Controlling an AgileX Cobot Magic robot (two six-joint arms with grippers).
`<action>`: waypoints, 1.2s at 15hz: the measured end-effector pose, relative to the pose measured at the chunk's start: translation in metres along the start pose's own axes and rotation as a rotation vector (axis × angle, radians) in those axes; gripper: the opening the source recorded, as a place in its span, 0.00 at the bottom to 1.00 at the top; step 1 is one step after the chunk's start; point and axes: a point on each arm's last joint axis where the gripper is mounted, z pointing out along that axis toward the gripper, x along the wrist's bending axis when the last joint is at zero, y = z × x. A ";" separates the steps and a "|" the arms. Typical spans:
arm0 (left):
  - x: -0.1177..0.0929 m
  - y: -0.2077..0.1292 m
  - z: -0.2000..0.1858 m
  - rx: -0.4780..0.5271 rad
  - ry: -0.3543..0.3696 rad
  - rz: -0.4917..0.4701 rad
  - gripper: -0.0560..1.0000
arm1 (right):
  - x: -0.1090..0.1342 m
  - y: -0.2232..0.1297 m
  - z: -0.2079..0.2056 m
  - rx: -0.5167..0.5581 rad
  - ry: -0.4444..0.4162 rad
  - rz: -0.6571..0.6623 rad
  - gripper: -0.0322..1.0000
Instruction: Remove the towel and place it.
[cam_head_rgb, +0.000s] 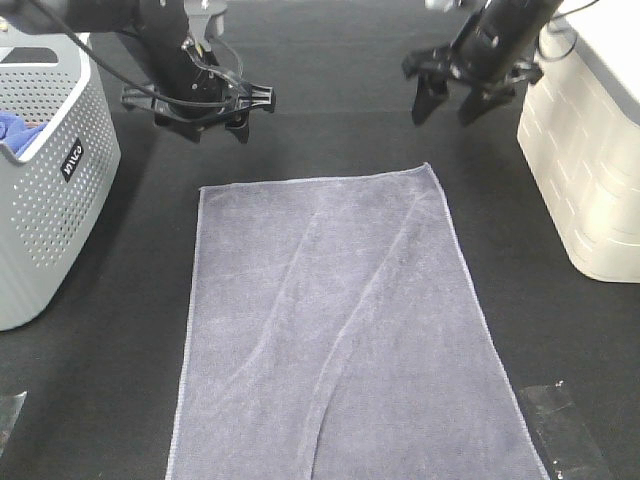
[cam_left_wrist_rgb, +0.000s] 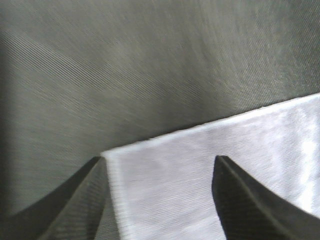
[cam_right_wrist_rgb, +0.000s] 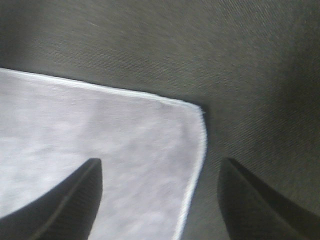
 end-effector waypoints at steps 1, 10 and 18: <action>0.006 0.005 0.008 0.039 -0.020 -0.033 0.62 | -0.002 0.000 0.011 0.013 -0.004 0.000 0.64; 0.023 0.005 0.056 0.156 -0.007 -0.065 0.62 | -0.016 -0.002 0.074 -0.006 -0.048 0.004 0.64; 0.028 -0.007 0.077 0.194 0.024 -0.049 0.62 | -0.022 -0.004 0.098 -0.011 -0.067 0.000 0.58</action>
